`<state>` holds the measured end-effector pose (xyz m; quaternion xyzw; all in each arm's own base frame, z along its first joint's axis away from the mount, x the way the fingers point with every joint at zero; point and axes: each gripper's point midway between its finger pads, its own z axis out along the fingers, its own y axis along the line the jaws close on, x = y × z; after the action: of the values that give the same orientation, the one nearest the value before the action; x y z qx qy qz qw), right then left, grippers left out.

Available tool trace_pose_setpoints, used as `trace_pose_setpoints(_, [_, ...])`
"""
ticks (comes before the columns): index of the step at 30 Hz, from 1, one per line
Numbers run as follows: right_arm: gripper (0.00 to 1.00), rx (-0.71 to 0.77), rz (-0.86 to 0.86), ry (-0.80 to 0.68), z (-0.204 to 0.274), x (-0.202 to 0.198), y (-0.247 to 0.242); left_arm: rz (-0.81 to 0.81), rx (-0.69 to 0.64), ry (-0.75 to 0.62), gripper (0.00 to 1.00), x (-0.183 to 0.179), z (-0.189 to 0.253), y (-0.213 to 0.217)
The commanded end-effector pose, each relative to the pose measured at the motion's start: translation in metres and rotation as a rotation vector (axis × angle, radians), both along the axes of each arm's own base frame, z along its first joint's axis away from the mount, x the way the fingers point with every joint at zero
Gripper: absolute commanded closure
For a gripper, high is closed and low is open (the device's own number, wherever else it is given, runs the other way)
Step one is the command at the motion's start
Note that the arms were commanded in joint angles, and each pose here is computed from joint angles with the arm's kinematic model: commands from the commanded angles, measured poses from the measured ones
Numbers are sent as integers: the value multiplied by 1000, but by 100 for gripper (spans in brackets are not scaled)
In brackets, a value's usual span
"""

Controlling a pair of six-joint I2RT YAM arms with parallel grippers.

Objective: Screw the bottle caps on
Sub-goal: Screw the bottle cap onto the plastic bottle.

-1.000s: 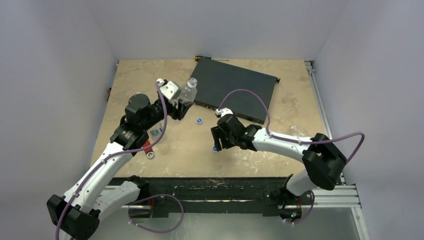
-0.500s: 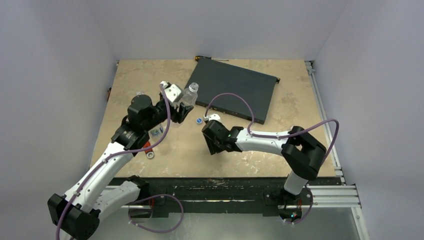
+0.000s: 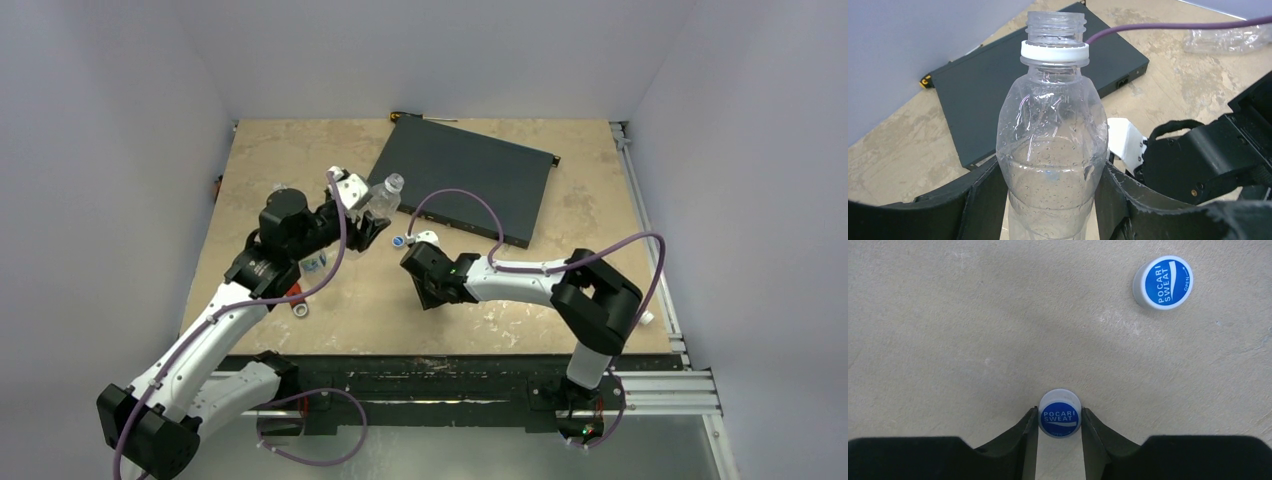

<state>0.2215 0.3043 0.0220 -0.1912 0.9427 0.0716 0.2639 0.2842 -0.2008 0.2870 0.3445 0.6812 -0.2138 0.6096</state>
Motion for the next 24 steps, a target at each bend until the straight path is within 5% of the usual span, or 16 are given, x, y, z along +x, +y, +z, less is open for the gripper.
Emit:
trace_pose_setpoints(1, [86,79,10,-53,37,10,8,-106,30,-21,59,-12,0,-10])
trace_pose_setpoints(8, [90,432,72,-106,146,29,-32,-299,42,33,61,-40,-19,-28])
trace_pose_setpoints(15, [89,706,313,-215,264,-13,-36,-494,-12,89,61,-79,-29,-41])
trace_pose_setpoints(24, [89,886,508,-221,327,-52,-27,-628,-71,161,62,-111,-30,-47])
